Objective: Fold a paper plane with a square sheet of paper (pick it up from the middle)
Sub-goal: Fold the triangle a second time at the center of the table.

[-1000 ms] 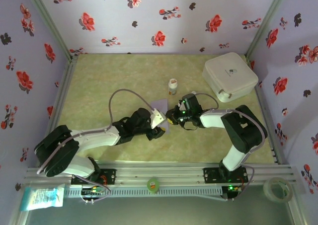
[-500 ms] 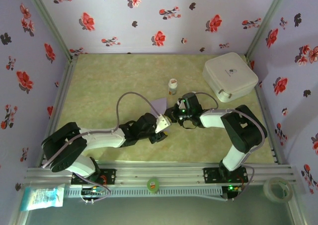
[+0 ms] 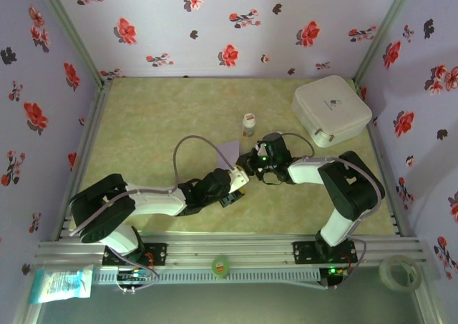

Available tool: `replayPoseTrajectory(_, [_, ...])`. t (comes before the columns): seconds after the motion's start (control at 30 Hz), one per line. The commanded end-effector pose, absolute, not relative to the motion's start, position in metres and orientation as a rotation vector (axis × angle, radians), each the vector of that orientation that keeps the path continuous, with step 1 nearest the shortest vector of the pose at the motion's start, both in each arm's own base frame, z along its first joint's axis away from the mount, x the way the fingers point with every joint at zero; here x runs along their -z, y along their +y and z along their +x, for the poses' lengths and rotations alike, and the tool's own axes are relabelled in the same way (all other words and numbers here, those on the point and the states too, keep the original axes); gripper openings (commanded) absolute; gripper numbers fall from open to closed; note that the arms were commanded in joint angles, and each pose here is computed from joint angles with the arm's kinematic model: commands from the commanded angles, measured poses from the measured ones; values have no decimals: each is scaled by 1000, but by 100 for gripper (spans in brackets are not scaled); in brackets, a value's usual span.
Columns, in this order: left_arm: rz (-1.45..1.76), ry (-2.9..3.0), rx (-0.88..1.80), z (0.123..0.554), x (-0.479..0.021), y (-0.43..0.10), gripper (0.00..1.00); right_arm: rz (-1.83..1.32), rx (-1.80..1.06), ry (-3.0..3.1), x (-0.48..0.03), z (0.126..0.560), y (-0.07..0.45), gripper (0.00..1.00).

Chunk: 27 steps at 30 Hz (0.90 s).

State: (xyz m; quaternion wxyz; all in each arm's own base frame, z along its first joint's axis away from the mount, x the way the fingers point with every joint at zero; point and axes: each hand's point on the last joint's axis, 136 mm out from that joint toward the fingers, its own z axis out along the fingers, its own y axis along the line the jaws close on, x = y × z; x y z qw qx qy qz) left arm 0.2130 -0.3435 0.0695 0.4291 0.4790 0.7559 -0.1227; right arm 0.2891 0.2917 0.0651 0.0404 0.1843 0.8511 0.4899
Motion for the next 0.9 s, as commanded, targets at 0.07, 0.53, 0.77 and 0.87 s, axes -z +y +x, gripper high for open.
replayPoseTrajectory(0.07, [1162, 1833, 194, 221, -73, -346, 55, 580, -1503, 2587, -68, 292, 293, 10])
replayPoseTrajectory(0.53, [1121, 1776, 40, 232, -74, -351, 52, 590, -1480, 2601, -64, 291, 291, 10])
replayPoseTrajectory(0.77, [1106, 1759, 45, 231, -77, -353, 47, 590, -1477, 2599, -65, 291, 290, 11])
replayPoseTrajectory(0.87, [1101, 1753, 53, 229, -80, -352, 44, 601, -1464, 2602, -62, 291, 288, 11])
